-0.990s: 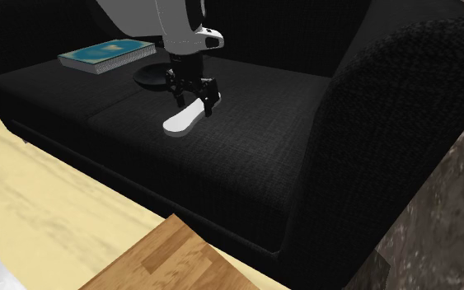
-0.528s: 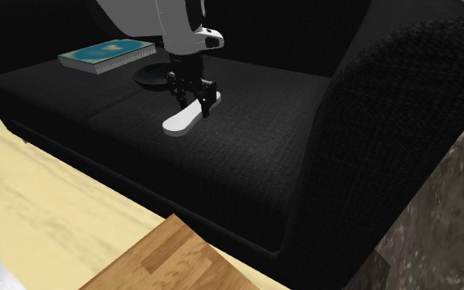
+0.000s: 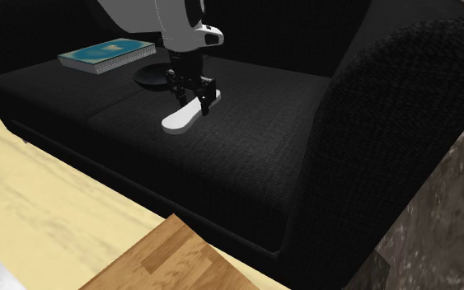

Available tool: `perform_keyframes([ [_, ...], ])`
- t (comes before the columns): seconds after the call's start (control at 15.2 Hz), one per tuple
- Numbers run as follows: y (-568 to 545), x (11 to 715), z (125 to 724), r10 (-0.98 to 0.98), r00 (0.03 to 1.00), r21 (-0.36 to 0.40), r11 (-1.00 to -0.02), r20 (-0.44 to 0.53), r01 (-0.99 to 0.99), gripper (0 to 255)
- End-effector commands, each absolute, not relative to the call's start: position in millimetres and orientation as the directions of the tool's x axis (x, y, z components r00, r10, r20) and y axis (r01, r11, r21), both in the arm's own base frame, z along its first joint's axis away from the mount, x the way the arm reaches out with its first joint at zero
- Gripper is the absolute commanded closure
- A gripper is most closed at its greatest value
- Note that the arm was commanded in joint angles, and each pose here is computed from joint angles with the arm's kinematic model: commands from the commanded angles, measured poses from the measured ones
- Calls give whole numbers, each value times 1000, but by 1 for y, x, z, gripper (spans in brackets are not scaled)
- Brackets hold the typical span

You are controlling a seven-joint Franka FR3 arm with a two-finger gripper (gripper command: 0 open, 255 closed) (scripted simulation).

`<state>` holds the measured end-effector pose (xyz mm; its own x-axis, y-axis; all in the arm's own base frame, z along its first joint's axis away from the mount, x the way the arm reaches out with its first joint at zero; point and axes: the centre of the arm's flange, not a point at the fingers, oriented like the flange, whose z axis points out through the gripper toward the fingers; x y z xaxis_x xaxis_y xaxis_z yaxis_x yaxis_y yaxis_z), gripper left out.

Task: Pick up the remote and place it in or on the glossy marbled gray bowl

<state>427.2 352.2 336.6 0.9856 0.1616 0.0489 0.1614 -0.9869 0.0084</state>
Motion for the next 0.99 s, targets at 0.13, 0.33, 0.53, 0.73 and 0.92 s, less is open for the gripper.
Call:
perform_keyframes([
  [0.13, 352, 428, 357, 162, 986, 8, -987, 49, 161, 255],
  [0.33, 352, 428, 372, 162, 986, 8, -987, 49, 161, 255],
  [0.53, 352, 428, 388, 162, 986, 8, -987, 49, 161, 255],
  [0.73, 352, 428, 404, 162, 986, 8, -987, 49, 161, 255],
  [0.92, 352, 428, 420, 162, 986, 8, -987, 49, 161, 255],
])
